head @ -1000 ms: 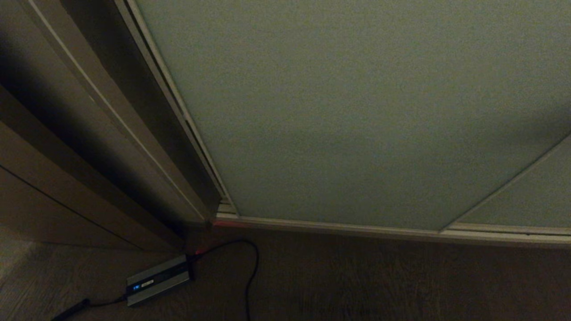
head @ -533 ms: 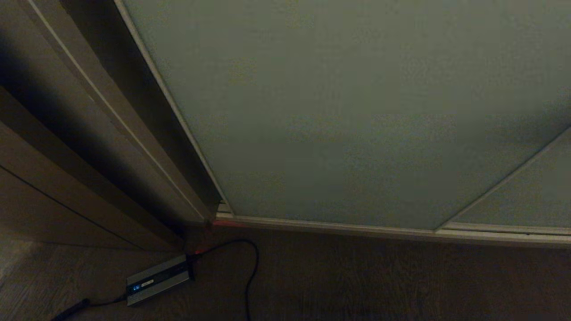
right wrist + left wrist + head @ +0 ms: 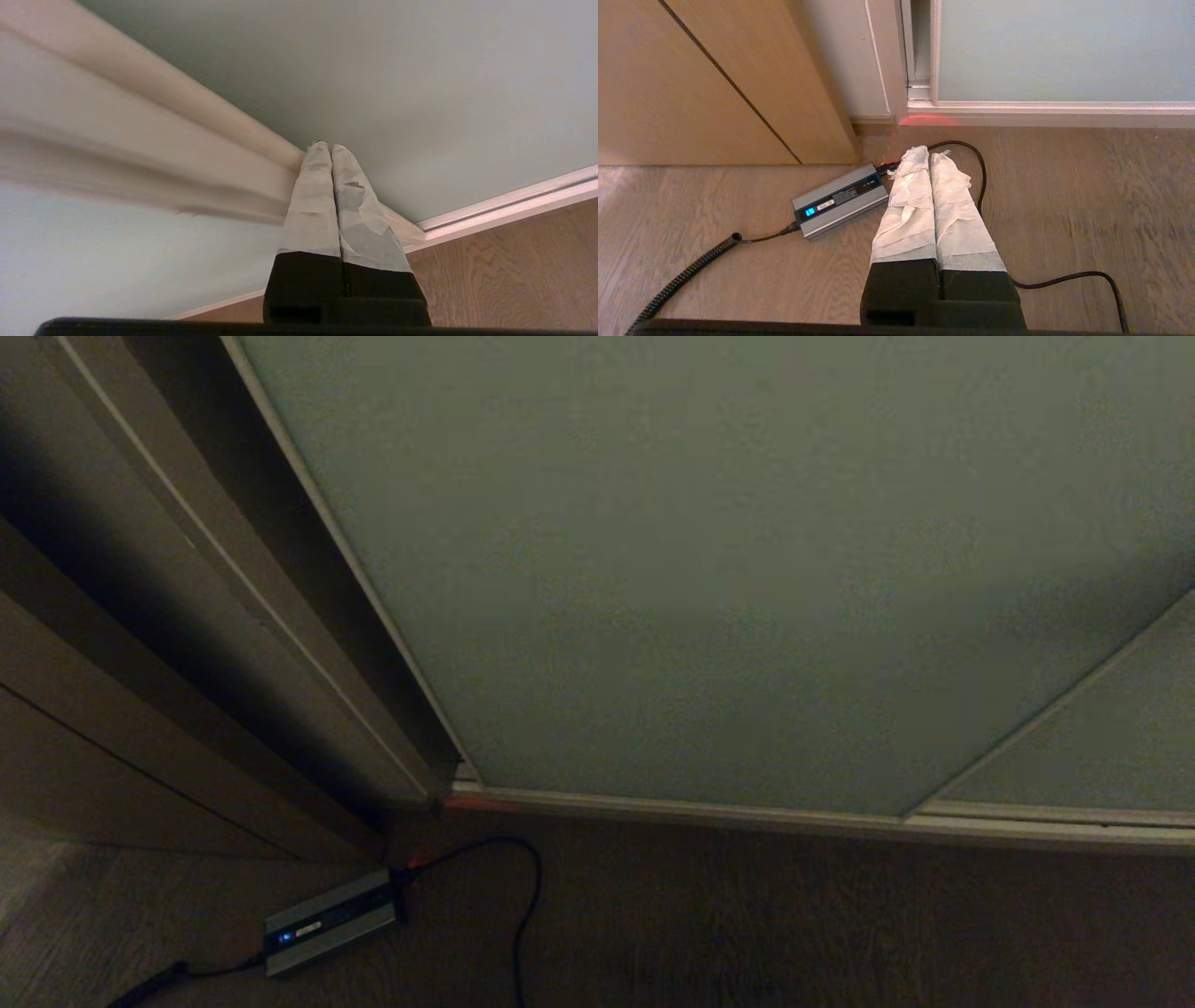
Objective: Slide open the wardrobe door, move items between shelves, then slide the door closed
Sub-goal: Close the door
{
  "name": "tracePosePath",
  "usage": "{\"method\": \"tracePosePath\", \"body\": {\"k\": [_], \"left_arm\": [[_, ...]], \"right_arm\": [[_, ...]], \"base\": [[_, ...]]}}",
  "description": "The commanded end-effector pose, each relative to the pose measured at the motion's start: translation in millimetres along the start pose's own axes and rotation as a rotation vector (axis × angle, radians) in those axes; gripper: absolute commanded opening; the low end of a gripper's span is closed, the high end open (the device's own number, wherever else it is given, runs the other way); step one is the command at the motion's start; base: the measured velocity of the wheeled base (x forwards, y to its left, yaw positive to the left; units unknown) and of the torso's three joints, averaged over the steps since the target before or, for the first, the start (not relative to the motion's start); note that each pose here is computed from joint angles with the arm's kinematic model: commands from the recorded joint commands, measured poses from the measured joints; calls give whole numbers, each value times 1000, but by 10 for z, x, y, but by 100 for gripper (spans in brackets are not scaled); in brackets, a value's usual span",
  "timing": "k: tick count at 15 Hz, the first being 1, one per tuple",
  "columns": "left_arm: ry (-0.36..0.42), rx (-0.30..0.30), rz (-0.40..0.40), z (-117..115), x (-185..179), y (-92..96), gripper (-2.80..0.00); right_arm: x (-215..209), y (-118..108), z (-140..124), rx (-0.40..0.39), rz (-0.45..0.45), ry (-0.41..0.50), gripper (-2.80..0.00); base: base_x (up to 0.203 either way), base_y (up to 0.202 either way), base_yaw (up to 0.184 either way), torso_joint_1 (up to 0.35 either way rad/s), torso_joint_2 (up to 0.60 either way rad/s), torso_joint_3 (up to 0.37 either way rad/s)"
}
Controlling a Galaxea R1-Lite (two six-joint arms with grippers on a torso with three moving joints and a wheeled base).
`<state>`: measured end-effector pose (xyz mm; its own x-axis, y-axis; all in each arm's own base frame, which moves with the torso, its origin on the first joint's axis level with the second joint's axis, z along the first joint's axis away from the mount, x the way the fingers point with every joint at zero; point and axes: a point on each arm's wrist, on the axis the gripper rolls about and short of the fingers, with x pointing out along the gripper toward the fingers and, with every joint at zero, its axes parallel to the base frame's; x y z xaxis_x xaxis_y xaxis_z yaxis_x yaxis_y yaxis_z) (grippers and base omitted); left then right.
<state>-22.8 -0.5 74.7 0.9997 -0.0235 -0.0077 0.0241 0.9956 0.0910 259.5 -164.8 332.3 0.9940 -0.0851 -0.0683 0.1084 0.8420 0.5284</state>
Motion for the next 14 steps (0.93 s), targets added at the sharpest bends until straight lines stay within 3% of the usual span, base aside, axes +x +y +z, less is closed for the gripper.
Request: {"method": "tracePosePath", "body": {"k": [1, 10, 14], "left_arm": [[1, 1, -1, 0, 1, 0, -280], [2, 1, 0, 0, 1, 0, -280], [1, 1, 0, 0, 1, 0, -280]], "right_arm": [[-30, 48, -36, 1, 15, 9, -280], [-189, 114, -157, 0, 23, 36, -280], [-591, 285, -304, -115, 26, 59, -280]], "base": [[0, 0, 0, 0, 0, 0], [0, 0, 0, 0, 0, 0], [0, 0, 0, 0, 0, 0]]}}
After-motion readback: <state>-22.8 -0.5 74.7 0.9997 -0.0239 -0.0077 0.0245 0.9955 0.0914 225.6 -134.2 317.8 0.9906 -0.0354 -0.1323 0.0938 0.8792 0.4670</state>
